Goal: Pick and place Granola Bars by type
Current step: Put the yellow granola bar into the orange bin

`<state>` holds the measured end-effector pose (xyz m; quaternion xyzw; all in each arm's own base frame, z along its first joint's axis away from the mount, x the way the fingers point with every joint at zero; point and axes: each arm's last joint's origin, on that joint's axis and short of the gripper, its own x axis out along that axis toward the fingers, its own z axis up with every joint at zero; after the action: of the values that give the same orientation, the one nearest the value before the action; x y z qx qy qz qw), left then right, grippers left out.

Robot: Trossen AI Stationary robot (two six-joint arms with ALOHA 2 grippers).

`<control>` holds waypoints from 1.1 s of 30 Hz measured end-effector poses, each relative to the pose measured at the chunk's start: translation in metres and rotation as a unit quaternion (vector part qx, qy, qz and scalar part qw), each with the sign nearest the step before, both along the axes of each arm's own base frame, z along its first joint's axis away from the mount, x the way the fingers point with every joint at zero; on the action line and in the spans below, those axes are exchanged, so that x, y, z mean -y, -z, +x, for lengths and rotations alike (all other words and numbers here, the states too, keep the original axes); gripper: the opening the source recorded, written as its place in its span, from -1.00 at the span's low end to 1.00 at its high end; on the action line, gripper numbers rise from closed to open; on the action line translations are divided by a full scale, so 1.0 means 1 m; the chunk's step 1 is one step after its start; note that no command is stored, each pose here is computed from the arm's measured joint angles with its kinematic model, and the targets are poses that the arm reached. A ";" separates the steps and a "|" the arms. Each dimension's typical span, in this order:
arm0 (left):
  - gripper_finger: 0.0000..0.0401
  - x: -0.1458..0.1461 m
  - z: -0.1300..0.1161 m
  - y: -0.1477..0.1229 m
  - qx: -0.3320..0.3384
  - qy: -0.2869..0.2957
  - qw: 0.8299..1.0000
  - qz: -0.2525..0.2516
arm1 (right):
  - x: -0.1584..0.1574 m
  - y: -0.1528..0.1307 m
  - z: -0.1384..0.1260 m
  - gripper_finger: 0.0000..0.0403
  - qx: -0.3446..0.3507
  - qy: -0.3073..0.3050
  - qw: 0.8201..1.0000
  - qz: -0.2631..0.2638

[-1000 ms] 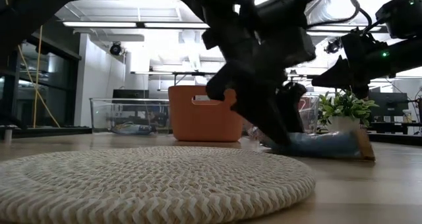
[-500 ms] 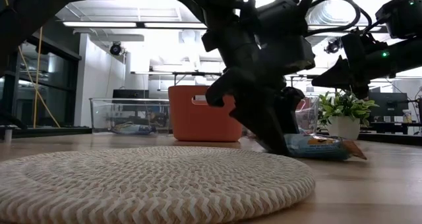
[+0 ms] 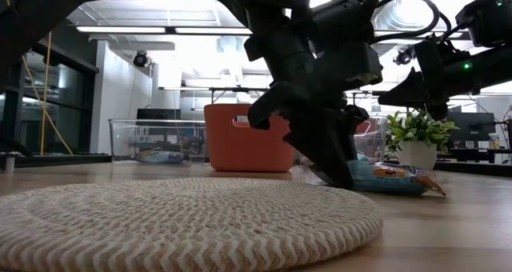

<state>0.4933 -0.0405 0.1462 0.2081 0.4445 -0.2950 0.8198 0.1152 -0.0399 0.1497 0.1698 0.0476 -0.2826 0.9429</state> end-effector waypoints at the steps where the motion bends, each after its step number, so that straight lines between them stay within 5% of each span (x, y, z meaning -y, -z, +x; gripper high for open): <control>1: -0.56 0.000 0.000 0.000 0.000 0.000 1.000 0.000 | 0.000 0.000 0.000 -1.00 0.000 0.000 1.000 0.000; 11: -0.63 0.000 0.000 0.000 -0.005 -0.015 1.000 -0.009 | 0.000 0.000 0.000 -1.00 0.000 0.000 1.000 0.000; 21: -0.64 0.005 -0.007 -0.014 -0.048 0.006 0.992 -0.120 | 0.000 0.000 0.000 -1.00 0.000 0.000 1.000 0.000; 26: -0.64 0.010 0.000 -0.043 -0.045 0.023 0.976 -0.214 | 0.000 0.000 0.000 -1.00 0.000 0.000 1.000 0.000; 33: -0.64 0.012 0.014 -0.105 0.033 0.045 0.966 -0.253 | 0.000 0.000 0.000 -1.00 0.000 0.000 1.000 0.000</control>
<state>0.5073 -0.0529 0.2512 0.0229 0.3180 -0.4274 0.8460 0.1151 -0.0399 0.1497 0.1698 0.0475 -0.2826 0.9429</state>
